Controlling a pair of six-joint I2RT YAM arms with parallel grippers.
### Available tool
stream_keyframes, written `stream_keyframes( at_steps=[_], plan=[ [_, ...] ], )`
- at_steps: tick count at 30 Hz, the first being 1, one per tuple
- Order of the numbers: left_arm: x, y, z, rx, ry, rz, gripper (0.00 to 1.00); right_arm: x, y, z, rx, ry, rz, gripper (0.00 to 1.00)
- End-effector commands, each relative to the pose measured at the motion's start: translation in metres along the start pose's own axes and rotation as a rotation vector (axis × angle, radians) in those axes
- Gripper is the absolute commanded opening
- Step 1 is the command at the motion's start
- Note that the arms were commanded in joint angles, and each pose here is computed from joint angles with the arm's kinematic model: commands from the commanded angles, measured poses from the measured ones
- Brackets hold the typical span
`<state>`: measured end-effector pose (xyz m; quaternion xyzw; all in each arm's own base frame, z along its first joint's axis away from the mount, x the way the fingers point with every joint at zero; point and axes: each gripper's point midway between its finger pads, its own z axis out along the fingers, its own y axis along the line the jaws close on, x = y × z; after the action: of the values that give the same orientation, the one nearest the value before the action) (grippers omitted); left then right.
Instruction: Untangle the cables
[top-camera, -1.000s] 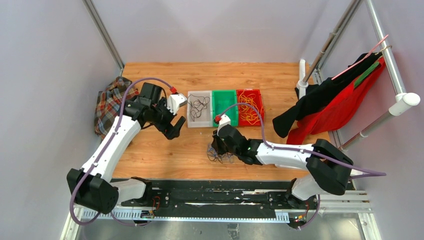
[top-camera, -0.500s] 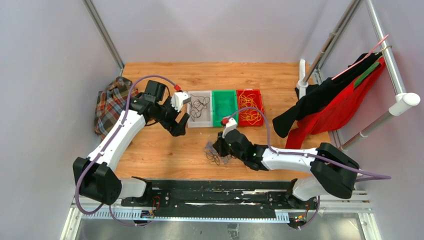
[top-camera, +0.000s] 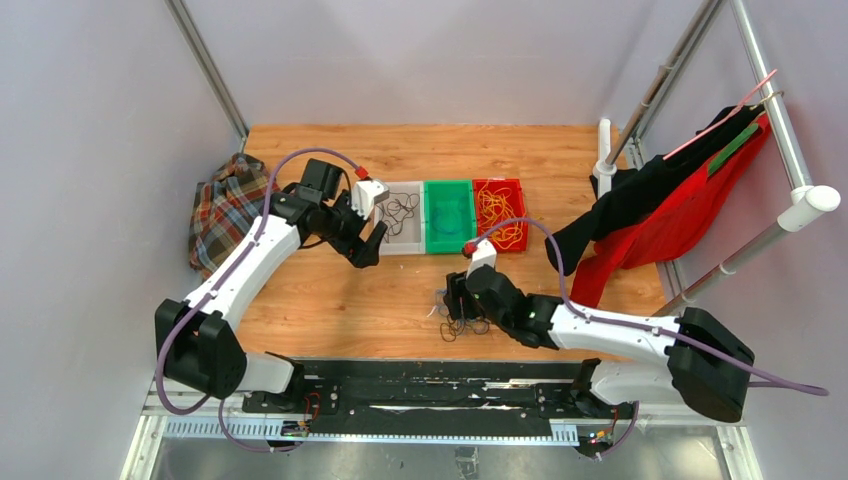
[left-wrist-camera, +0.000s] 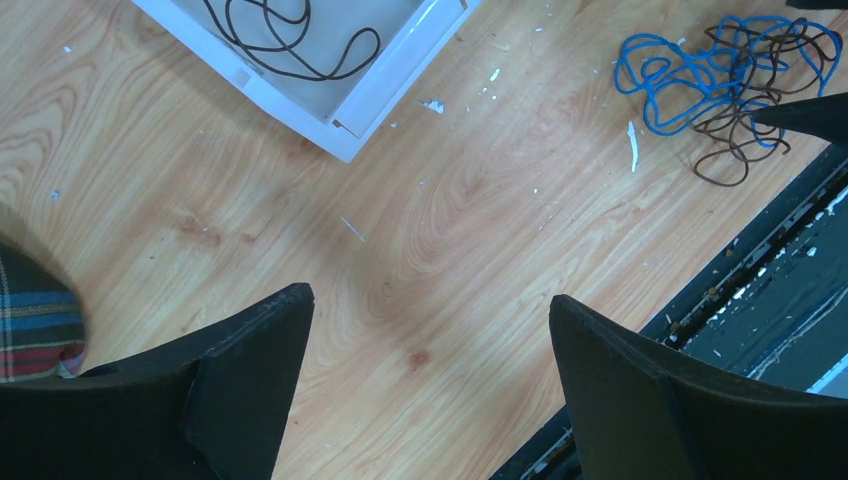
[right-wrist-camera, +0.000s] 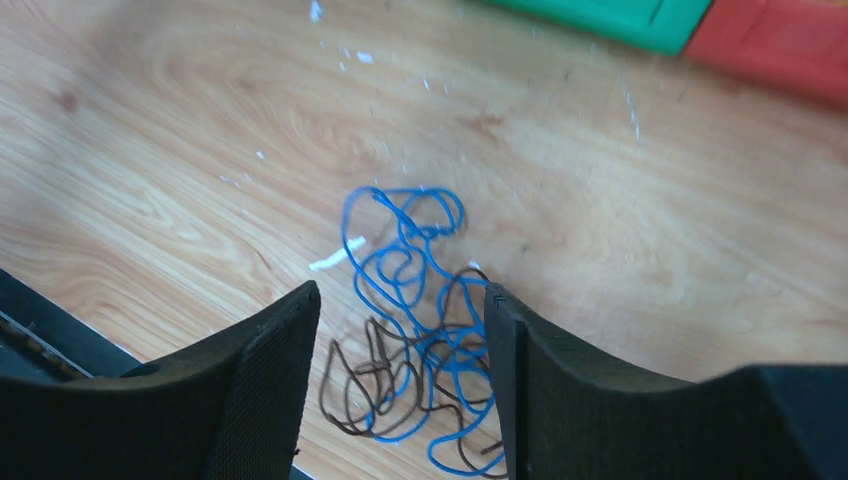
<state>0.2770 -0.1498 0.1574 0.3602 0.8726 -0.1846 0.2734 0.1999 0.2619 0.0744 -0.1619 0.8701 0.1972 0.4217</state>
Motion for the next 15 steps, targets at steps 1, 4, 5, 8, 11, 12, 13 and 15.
stream_keyframes(
  at_steps=[1,4,5,8,11,12,13,15],
  plan=[
    [-0.007,0.002,-0.002,-0.009,-0.007,0.011,0.93,-0.035,-0.001,-0.004,0.053,-0.027,-0.098,0.59],
    [-0.011,0.001,-0.006,-0.011,-0.022,0.015,0.93,-0.03,-0.001,0.005,0.058,0.035,-0.149,0.54],
    [-0.011,0.0,-0.007,-0.011,-0.023,0.016,0.93,-0.024,0.0,0.009,0.049,0.066,-0.157,0.54],
    [-0.013,-0.001,-0.012,-0.009,-0.029,0.019,0.92,-0.011,-0.004,0.02,0.055,0.11,-0.166,0.51],
    [-0.013,-0.002,-0.015,-0.013,-0.03,0.026,0.92,-0.002,-0.009,0.029,0.06,0.125,-0.189,0.48],
    [-0.014,-0.002,-0.017,-0.015,-0.032,0.027,0.92,0.001,-0.012,0.033,0.07,0.134,-0.198,0.46],
    [-0.014,-0.003,-0.017,-0.013,-0.032,0.026,0.92,0.003,-0.014,0.036,0.079,0.144,-0.203,0.44],
    [-0.012,-0.005,-0.018,-0.007,-0.031,0.028,0.91,0.006,-0.015,0.042,0.072,0.154,-0.201,0.4]
  ],
)
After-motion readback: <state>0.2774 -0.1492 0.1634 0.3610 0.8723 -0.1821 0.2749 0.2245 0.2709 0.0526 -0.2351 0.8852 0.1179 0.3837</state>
